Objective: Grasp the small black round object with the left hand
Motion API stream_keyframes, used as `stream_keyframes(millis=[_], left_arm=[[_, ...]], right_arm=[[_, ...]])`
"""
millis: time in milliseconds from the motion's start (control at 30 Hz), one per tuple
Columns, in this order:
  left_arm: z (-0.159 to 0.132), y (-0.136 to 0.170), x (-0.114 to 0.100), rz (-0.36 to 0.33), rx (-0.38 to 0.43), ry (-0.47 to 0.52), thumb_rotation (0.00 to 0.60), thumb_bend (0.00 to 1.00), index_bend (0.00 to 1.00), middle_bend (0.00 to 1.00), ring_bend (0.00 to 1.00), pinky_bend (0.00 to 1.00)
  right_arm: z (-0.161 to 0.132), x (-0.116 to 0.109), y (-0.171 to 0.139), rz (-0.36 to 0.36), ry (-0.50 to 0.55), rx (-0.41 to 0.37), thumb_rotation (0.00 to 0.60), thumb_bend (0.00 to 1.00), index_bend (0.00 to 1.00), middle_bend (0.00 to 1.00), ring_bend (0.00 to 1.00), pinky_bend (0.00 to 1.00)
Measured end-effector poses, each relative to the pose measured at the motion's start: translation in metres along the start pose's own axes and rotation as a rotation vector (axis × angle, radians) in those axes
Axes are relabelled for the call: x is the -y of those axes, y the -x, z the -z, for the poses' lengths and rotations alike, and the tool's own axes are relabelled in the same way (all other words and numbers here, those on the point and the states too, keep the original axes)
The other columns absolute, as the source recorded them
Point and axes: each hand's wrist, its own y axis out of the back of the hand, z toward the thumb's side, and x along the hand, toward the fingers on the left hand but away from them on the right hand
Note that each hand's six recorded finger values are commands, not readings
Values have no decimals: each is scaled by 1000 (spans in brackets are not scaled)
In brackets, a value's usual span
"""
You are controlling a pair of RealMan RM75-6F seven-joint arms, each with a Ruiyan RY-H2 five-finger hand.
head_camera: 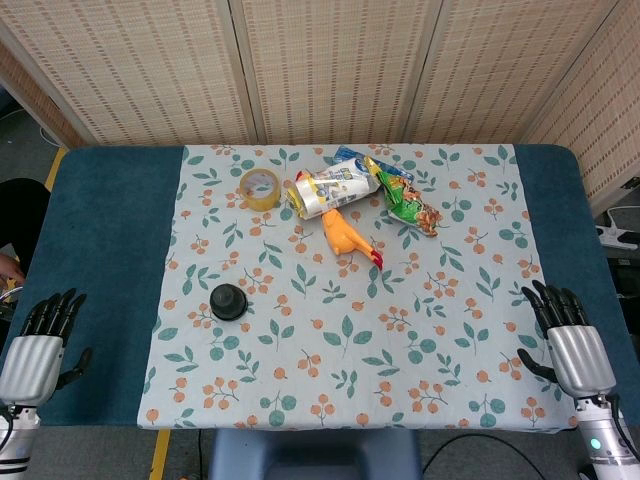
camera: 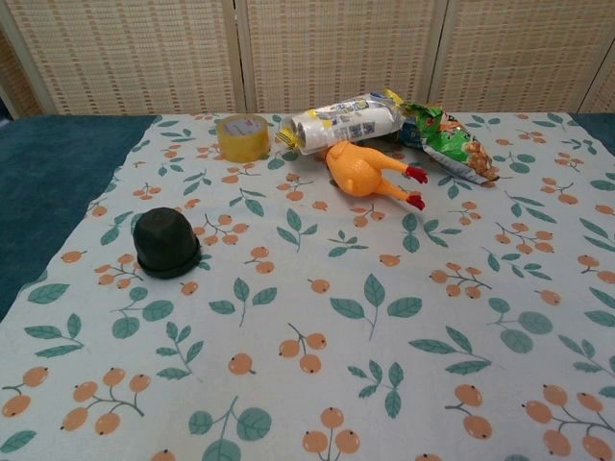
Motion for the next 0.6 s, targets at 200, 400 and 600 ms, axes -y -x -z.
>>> stream_keyframes(millis=[200, 400, 600], left_arm=[[-19, 1, 6, 14, 80, 60, 600, 364, 0, 0, 0, 98], [-71, -1, 33, 62, 244, 172, 600, 355, 0, 0, 0, 95], [-113, -14, 62, 130, 335, 123, 600, 330, 0, 0, 0, 82]], right_arm=[[0, -5, -3, 10, 19, -1, 600, 146, 0, 0, 0, 0], [-2, -7, -7, 7, 29, -16, 600, 145, 0, 0, 0, 0], [-3, -7, -9, -9, 44, -27, 600, 145, 0, 0, 0, 0]])
